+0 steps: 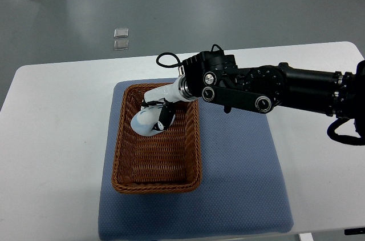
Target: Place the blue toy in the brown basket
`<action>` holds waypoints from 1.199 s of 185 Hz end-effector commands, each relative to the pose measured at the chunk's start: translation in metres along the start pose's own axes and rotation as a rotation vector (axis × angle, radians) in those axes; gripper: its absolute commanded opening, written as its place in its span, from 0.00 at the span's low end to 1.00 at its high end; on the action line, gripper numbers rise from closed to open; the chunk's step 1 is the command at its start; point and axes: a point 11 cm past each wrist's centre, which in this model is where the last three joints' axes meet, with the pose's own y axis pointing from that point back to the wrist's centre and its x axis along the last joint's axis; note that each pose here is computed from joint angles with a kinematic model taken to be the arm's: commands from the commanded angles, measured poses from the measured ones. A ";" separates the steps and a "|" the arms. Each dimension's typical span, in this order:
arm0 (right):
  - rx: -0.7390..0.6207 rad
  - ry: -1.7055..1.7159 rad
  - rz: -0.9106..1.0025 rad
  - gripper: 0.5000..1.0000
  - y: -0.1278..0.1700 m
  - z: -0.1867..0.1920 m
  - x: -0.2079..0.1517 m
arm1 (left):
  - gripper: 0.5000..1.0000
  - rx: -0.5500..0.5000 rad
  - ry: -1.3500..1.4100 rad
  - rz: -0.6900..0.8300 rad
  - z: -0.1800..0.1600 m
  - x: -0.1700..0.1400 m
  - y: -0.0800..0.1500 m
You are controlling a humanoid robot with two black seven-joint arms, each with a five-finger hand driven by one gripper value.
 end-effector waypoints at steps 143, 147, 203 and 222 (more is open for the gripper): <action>0.098 -0.118 0.112 0.72 0.044 0.018 0.046 | 1.00 0.003 0.001 0.003 -0.002 0.000 0.000; 0.107 -0.135 0.124 0.72 0.051 0.020 0.052 | 1.00 0.003 0.001 0.003 -0.002 0.000 0.000; 0.374 -0.643 0.354 0.72 0.114 0.075 0.101 | 1.00 0.003 0.001 0.003 -0.002 0.000 0.000; 0.484 -0.886 0.455 0.72 0.116 0.098 0.096 | 1.00 0.006 -0.002 0.002 -0.003 0.000 0.000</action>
